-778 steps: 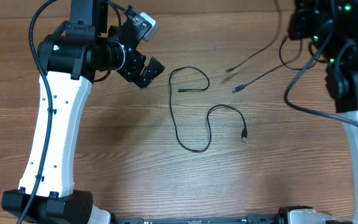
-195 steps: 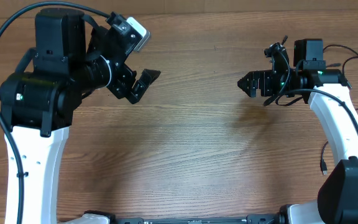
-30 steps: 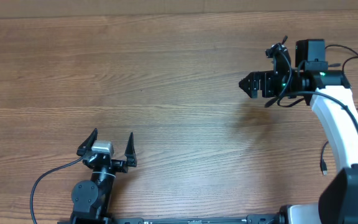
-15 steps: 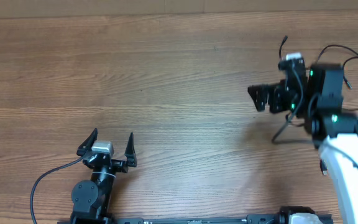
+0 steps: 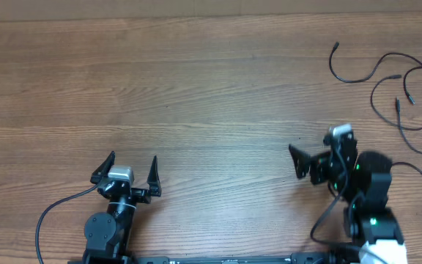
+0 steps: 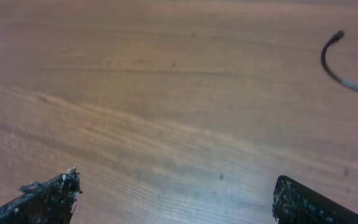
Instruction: Untangle cables
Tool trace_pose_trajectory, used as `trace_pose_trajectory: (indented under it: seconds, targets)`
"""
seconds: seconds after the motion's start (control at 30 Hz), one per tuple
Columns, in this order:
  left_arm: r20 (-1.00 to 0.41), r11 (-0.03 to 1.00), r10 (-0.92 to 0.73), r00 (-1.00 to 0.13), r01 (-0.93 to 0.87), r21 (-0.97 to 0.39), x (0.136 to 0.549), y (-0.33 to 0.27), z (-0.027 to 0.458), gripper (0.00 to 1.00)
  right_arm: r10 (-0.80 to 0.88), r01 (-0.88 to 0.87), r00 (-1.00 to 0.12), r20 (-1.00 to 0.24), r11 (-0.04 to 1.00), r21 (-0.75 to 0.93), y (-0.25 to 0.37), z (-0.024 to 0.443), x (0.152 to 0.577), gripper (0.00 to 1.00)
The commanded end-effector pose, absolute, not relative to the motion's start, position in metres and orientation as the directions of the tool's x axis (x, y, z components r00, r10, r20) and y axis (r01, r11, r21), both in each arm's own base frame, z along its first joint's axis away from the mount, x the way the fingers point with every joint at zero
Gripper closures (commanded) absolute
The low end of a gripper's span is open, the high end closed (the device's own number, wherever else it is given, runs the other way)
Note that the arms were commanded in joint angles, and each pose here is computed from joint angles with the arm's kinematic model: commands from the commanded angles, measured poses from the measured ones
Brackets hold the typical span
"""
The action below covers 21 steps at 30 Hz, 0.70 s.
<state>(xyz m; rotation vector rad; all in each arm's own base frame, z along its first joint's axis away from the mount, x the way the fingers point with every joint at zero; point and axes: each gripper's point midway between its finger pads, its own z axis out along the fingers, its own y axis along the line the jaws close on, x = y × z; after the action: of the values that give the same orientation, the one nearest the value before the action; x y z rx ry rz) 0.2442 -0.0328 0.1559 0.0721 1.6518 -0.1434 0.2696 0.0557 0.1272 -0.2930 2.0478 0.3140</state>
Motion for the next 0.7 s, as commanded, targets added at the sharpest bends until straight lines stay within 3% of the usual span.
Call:
trace_pose_trajectory:
  seconds: [0.0, 0.2, 0.37, 0.67]
  targets:
    - [-0.996, 0.991, -0.035, -0.082, 0.13, -0.046, 0.244, -0.032, 0.156, 0.01, -0.082, -0.337, -0.44, -0.895, 0.938, 0.08, 0.055, 0.116, 0.257, 0.0]
    - [-0.996, 0.991, -0.035, -0.082, 0.13, -0.046, 0.244, -0.032, 0.156, 0.0, -0.074, -0.339, -0.386, -0.92, 0.938, 0.067, 0.056, 0.098, 0.241, 0.0]
    - [-0.996, 0.991, -0.035, -0.082, 0.13, -0.046, 0.244, -0.032, 0.156, 0.0, -0.076, -0.348, -0.302, -0.95, 0.937, 0.036, 0.057, 0.113, 0.241, 0.0]
    - [-0.996, 0.991, -0.035, -0.082, 0.13, -0.046, 0.244, -0.032, 0.156, 0.0, -0.076, -0.349, -0.274, -0.959, 0.937, 0.026, 0.057, 0.119, 0.241, 0.0]
